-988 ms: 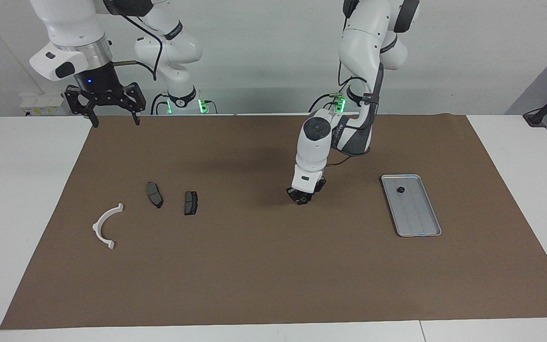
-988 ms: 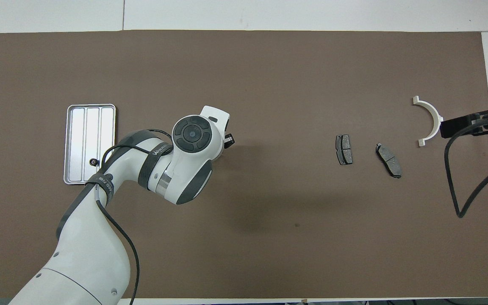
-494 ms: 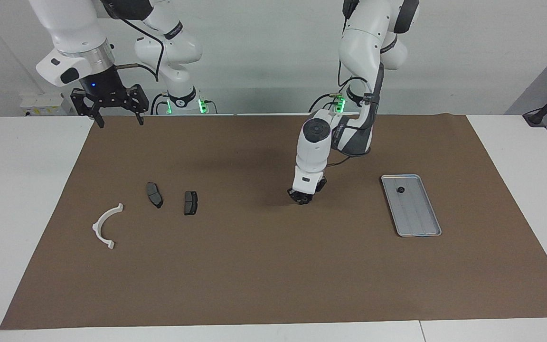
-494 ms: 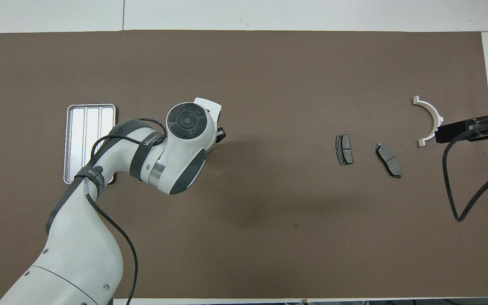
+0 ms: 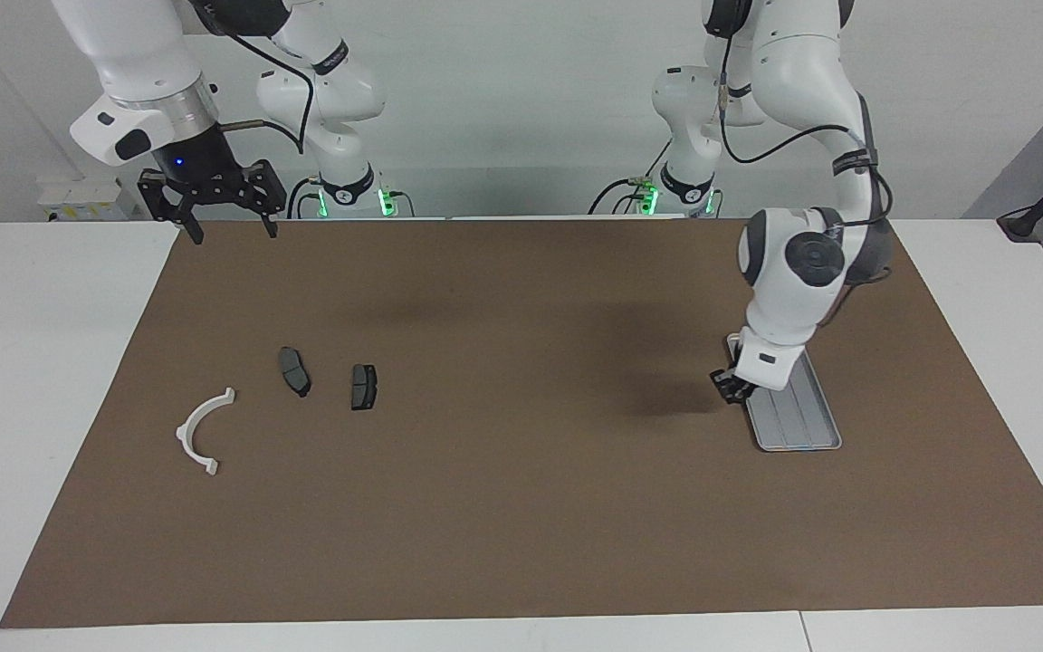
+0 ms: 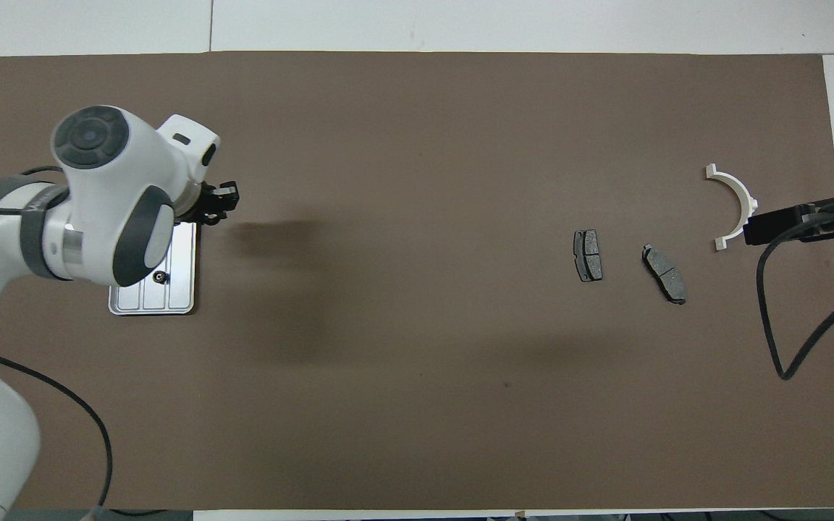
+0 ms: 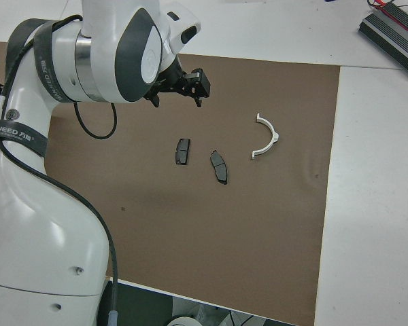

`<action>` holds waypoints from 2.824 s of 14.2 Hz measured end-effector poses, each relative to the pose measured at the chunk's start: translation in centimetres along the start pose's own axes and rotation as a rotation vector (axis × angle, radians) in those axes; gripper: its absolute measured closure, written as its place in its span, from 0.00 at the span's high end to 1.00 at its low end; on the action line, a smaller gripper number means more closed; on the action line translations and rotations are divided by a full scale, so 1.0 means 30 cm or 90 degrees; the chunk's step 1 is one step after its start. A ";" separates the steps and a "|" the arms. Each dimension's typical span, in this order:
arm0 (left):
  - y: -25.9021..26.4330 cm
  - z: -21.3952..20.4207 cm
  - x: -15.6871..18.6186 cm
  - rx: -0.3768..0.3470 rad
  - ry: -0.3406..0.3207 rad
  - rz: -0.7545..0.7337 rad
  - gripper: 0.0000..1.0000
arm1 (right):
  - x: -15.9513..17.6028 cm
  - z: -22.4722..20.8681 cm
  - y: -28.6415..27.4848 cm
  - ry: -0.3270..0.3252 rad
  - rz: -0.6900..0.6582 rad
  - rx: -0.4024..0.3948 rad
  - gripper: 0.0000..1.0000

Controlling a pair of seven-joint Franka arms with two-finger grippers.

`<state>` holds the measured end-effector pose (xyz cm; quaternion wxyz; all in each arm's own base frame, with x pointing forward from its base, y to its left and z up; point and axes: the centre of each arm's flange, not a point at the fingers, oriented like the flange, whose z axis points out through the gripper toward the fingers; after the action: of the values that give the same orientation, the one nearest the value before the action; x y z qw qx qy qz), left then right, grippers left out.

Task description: Pick bearing gear from pile to tray

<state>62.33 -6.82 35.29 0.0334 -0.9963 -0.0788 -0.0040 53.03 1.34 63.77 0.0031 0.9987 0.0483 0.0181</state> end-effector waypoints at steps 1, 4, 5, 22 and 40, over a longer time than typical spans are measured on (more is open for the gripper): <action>-0.088 0.016 0.018 0.000 -0.002 0.020 0.35 | 0.000 0.000 0.000 0.000 0.000 0.000 1.00; -0.216 0.072 0.033 -0.005 0.018 0.048 0.35 | 0.000 0.000 0.003 0.000 0.002 0.000 1.00; -0.216 0.091 0.027 -0.008 0.022 0.049 0.35 | 0.000 0.000 0.005 0.000 0.003 0.000 1.00; -0.185 0.103 0.013 -0.047 0.014 0.026 0.86 | -0.001 0.001 0.006 -0.001 0.031 0.000 1.00; -0.331 -0.748 -0.270 -0.051 -0.039 0.020 1.00 | -0.004 -0.001 0.005 -0.001 0.032 0.000 1.00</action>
<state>52.70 0.19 58.23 -0.0087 -0.9976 -0.0638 0.0237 52.93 1.16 63.80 0.0027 0.9996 0.0234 0.0173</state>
